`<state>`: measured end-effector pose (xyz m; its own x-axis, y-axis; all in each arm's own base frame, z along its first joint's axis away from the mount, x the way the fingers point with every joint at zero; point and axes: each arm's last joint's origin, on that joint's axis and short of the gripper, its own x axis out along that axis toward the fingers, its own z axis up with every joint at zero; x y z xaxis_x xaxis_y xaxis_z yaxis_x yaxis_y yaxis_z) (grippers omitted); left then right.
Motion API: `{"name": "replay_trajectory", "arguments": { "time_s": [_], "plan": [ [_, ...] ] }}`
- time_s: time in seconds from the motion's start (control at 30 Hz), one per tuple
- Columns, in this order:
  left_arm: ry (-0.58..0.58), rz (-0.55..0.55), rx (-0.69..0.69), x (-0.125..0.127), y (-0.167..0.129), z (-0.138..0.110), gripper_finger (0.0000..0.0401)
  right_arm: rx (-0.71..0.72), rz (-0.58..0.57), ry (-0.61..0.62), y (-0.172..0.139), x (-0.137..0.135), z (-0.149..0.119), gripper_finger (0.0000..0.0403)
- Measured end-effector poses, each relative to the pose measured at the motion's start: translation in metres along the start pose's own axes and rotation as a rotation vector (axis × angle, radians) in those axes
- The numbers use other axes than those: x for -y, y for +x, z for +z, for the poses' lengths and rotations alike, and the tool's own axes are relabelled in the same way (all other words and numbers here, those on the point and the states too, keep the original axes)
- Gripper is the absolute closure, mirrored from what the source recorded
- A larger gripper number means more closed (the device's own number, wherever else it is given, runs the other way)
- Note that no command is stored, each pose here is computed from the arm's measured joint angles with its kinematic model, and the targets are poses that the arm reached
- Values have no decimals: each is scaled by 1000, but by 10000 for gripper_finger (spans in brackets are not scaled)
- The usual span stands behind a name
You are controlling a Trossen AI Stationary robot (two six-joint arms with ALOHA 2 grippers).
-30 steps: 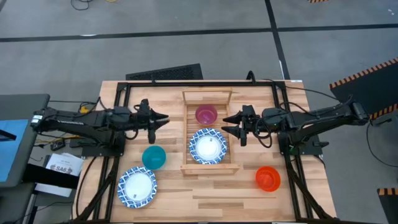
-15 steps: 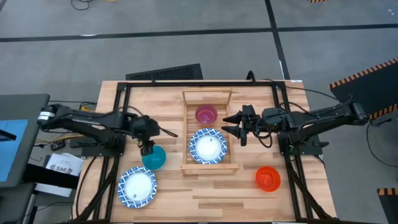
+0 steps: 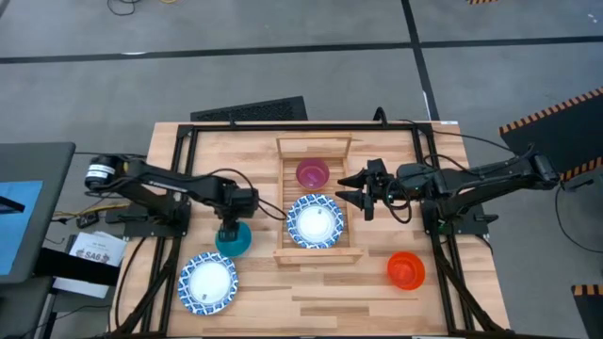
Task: Place and stack bowls onto a shelf
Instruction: Stack the blue bowl on top of the violet bowl on the shelf
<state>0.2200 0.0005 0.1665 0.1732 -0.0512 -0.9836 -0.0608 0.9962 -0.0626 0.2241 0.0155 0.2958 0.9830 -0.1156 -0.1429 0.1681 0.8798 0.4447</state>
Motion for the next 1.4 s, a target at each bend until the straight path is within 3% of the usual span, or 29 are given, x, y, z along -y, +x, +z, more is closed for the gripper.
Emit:
{"name": "replay_trajectory", "arguments": {
  "time_s": [0.2,0.47,0.73,0.93,1.13,1.4],
  "plan": [
    [6,-18,-63,0,14,2,234,0,0,0,0,0,0,159],
    [-68,-35,-48,-1,7,8,387,-3,-2,0,0,0,0,159],
    [-69,-1,-54,-9,-42,30,400,-2,-1,0,0,0,0,159],
    [-99,108,84,-26,-97,57,401,2,1,6,0,0,0,159],
    [-200,198,250,-53,-145,76,401,20,14,93,-2,-2,4,159],
    [-337,216,294,-82,-156,102,401,124,71,39,-17,-15,36,159]
  ]
}}
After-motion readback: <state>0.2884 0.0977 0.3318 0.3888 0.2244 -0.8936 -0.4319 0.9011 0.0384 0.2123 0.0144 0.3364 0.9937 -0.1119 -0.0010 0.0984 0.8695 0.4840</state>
